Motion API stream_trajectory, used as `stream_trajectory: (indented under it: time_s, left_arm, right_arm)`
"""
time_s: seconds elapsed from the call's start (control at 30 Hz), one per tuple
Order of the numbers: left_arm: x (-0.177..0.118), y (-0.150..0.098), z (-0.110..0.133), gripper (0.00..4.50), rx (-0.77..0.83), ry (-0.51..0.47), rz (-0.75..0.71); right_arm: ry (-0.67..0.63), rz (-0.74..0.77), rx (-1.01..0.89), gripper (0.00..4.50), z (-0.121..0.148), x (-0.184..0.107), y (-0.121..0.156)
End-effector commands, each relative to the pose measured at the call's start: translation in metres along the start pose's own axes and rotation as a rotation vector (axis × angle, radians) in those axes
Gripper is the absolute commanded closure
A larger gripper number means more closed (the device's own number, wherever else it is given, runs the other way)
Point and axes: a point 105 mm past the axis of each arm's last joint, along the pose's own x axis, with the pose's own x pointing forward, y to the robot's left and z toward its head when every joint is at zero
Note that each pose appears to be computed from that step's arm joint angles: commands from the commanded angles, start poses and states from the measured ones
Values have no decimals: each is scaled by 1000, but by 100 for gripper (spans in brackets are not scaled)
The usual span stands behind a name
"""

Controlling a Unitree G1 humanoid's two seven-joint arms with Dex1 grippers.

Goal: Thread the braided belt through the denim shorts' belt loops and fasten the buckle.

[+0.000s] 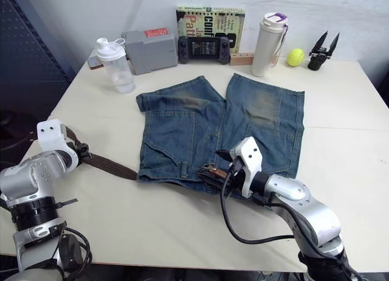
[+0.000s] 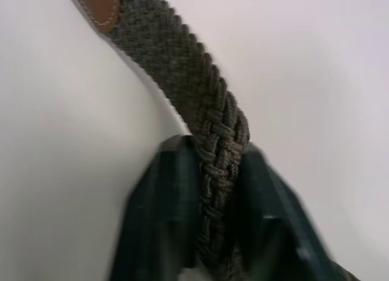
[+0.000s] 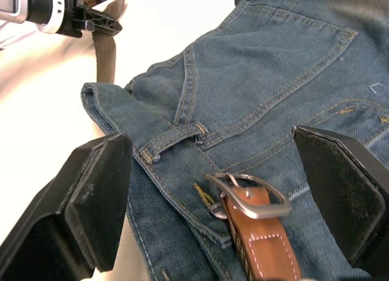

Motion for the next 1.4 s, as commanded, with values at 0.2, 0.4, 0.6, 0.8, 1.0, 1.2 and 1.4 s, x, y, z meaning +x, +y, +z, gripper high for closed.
stream_trajectory:
  time_s: [0.2,0.4,0.6,0.8,1.0,1.2,1.4]
  left_arm:
    - [-5,-41,21,443,-2,-271,-236]
    - [-59,-98,53,443,329,-617,-516]
    - [-111,-160,21,443,1130,-834,-802]
    - [-123,-168,-18,443,1291,-711,-1096]
    - [-125,-172,-17,443,1324,-706,-1177]
    - [-126,-174,-15,443,1327,-734,-1173]
    - [-122,-175,-15,443,1352,-753,-1149]
  right_arm:
    - [-26,-7,-23,0,9,-1,-2]
    - [-27,-47,-31,0,11,-6,-12]
    - [-35,-149,-255,0,27,-4,-29]
    - [-54,-98,-894,0,48,14,-7]
    - [-85,-14,-1063,0,42,22,13]
    - [-43,-15,-1101,0,29,24,9]
    - [-44,-4,-1090,180,26,26,12]
